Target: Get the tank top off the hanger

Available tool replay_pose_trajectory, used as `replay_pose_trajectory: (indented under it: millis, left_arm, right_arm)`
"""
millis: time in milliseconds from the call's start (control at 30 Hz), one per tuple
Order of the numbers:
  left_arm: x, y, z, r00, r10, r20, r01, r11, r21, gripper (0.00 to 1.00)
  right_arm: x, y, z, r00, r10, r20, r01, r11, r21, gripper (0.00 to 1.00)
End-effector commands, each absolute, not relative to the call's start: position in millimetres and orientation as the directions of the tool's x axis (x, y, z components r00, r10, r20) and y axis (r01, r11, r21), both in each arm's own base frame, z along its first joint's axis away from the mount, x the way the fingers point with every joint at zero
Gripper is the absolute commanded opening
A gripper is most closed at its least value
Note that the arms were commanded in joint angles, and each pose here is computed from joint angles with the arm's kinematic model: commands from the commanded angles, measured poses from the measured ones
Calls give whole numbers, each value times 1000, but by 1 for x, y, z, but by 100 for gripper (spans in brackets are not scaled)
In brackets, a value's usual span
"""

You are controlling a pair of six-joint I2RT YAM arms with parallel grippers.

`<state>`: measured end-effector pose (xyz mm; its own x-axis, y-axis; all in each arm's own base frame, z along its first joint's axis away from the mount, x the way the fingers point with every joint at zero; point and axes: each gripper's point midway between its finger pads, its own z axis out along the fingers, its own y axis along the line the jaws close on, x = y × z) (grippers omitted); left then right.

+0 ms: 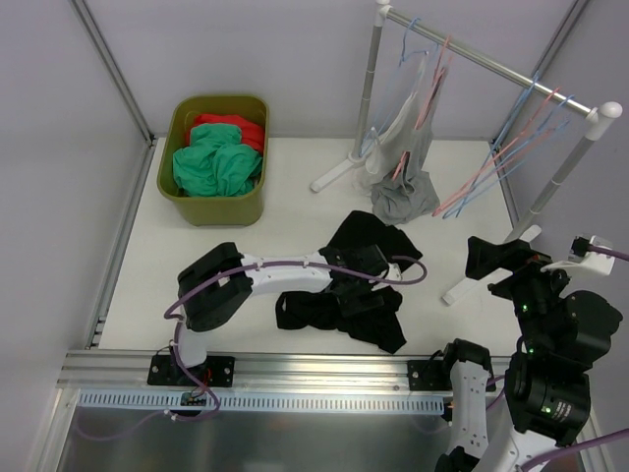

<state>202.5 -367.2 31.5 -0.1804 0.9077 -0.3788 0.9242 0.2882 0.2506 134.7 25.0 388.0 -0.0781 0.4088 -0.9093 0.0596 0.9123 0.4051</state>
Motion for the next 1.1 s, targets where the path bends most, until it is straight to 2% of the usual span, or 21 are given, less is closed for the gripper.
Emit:
replay_pose_trajectory:
  millis: [0, 133, 233, 267, 333, 367, 400, 433, 467, 600, 633, 667, 700, 867, 1067]
  left_arm:
    - [216, -381, 24, -216, 877, -430, 945, 299, 135, 99]
    - [190, -380, -3, -353, 847, -397, 935, 333, -121, 99]
    - [170, -370, -24, -436, 839, -326, 898, 381, -220, 99]
    - [159, -366, -30, -454, 840, -297, 885, 386, -261, 85]
    - [150, -361, -36, -510, 821, -257, 851, 436, -294, 65]
    - [146, -350, -42, -533, 816, -225, 837, 469, -281, 43]
    - [145, -348, -38, -565, 795, -222, 819, 505, -273, 26]
    - [142, -338, -40, -580, 789, -203, 809, 529, -255, 11]
    - [143, -332, -38, -588, 782, -206, 806, 545, -232, 0]
    - [155, -322, 9, -643, 695, -323, 761, 627, -166, 0]
    - [162, -324, 42, -639, 648, -415, 752, 640, -159, 0]
    - [165, -320, 59, -642, 622, -448, 739, 658, -145, 0]
    - [176, -316, 92, -634, 561, -533, 711, 694, -116, 0]
    - [223, -288, 205, -554, 369, -746, 554, 833, 1, 0]
    - [276, -239, 330, -436, 123, -892, 379, 924, -58, 0]
  right_arm:
    - [142, 33, 393, -82, 399, -914, -9, 916, 400, 100]
    - [142, 40, 395, -88, 395, -915, -52, 915, 400, 99]
    - [140, 43, 397, -79, 396, -915, -66, 914, 401, 99]
    - [139, 44, 399, -70, 395, -916, -73, 914, 400, 100]
    - [137, 48, 402, -70, 387, -920, -102, 914, 392, 100]
    - [135, 50, 404, -63, 383, -921, -113, 915, 388, 99]
    - [133, 51, 406, -57, 378, -924, -122, 916, 382, 100]
    - [131, 52, 407, -51, 373, -926, -124, 918, 377, 99]
    - [129, 52, 408, -44, 370, -928, -126, 920, 372, 99]
    - [121, 54, 413, -13, 361, -932, -133, 924, 360, 100]
    - [120, 54, 414, -11, 360, -933, -134, 924, 358, 100]
    - [120, 54, 414, -11, 362, -932, -134, 923, 360, 99]
    - [119, 54, 414, -6, 361, -933, -133, 924, 358, 99]
    - [116, 53, 415, 15, 365, -931, -126, 924, 360, 100]
    - [115, 52, 412, 21, 362, -932, -122, 926, 357, 100]
